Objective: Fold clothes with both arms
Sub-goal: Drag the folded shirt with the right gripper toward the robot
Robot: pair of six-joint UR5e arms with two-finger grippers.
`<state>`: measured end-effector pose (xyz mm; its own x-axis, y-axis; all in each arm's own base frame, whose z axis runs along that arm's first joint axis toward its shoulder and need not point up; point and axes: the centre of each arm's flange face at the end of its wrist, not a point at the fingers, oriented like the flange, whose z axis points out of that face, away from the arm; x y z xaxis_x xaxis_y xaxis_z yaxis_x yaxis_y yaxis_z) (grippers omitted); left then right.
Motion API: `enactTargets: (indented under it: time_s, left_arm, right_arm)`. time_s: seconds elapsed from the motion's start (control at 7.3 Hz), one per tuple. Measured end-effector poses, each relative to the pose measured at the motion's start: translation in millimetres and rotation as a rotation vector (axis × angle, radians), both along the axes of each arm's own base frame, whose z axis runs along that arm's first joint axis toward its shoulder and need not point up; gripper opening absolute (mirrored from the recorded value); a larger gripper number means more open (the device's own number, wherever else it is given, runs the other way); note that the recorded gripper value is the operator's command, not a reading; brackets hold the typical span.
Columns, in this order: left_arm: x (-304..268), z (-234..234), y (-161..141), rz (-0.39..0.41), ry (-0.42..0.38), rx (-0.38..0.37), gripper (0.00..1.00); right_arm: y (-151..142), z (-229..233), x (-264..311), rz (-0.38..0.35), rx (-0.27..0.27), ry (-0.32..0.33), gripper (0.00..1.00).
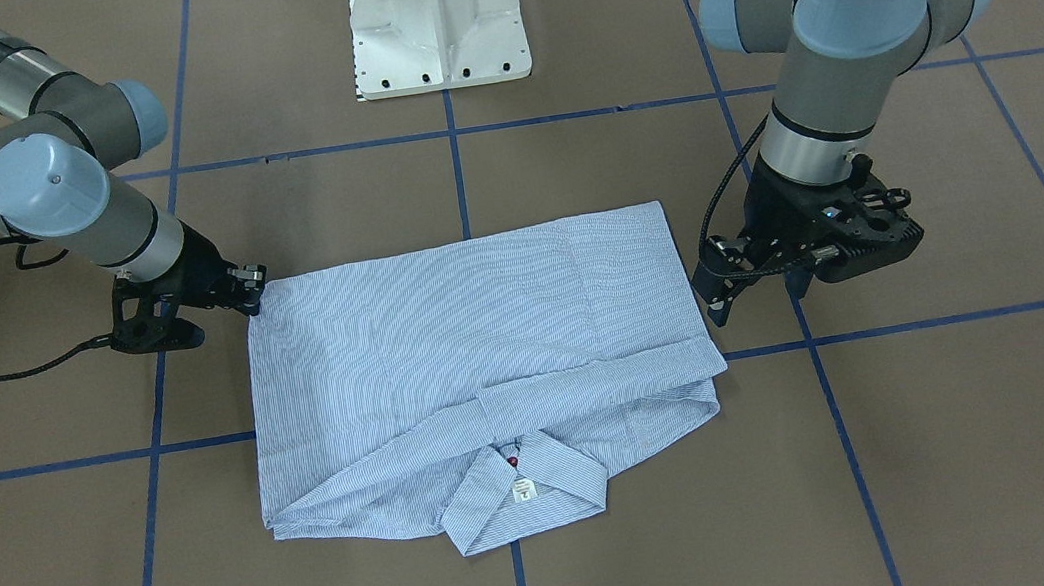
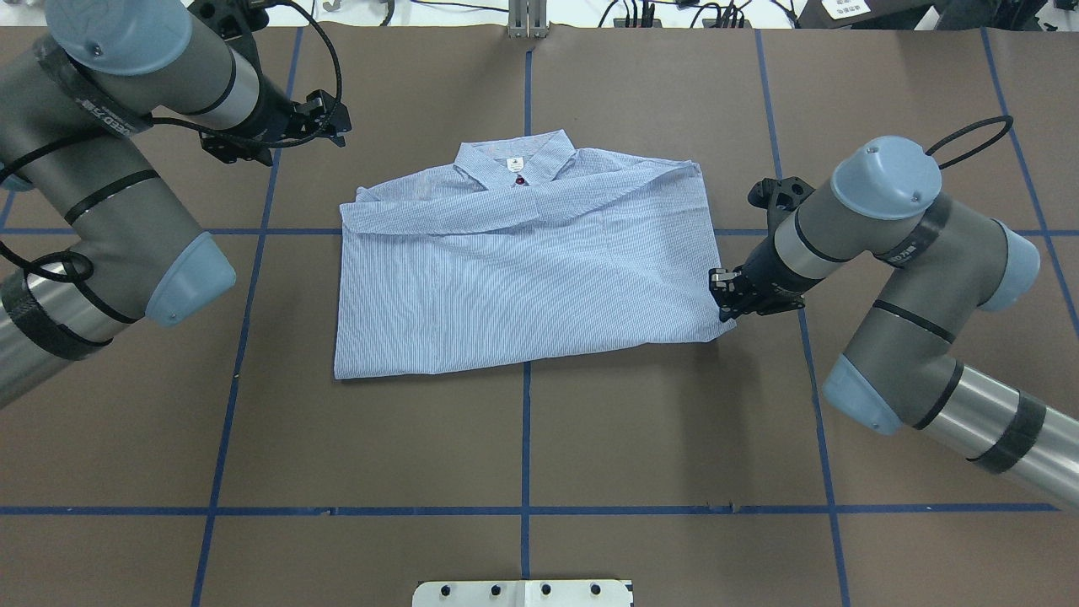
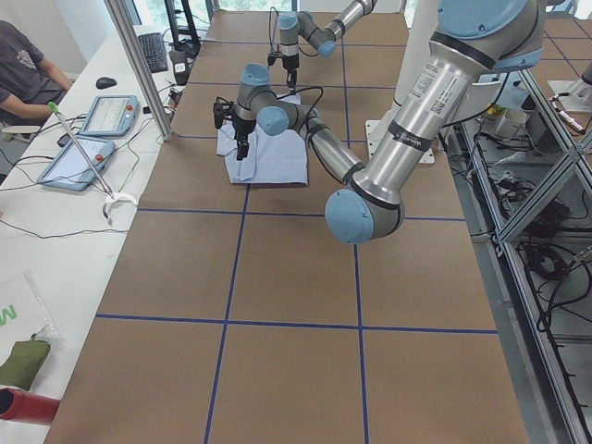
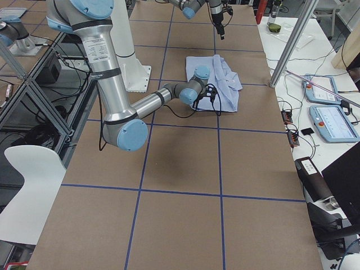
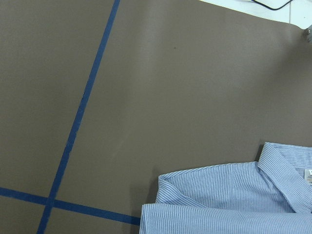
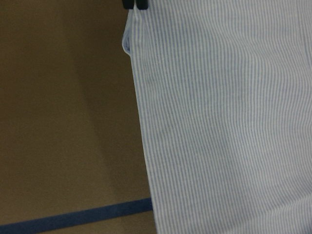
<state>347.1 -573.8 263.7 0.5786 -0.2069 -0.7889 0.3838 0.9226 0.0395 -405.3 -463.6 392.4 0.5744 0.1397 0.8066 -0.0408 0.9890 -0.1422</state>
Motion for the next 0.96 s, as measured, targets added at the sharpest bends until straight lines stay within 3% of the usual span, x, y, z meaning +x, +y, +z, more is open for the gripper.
enactTargets:
  time_s: [0.27, 0.55, 0.96]
  left_arm:
    - [-3, -2, 0, -0.003, 0.0, 0.0, 1.0]
    - [-4, -3, 1, -0.004, -0.001, -0.002, 1.0]
    - [-5, -4, 2, -0.006, 0.0, 0.0, 1.0]
  right_arm:
    - [38, -7, 31, -0.044, -0.006, -0.049, 0.0]
    - [106, -27, 66, -0.14, -0.021, -0.12, 0.0]
    - [209, -45, 64, -0.31, -0.118, -0.142, 0.0]
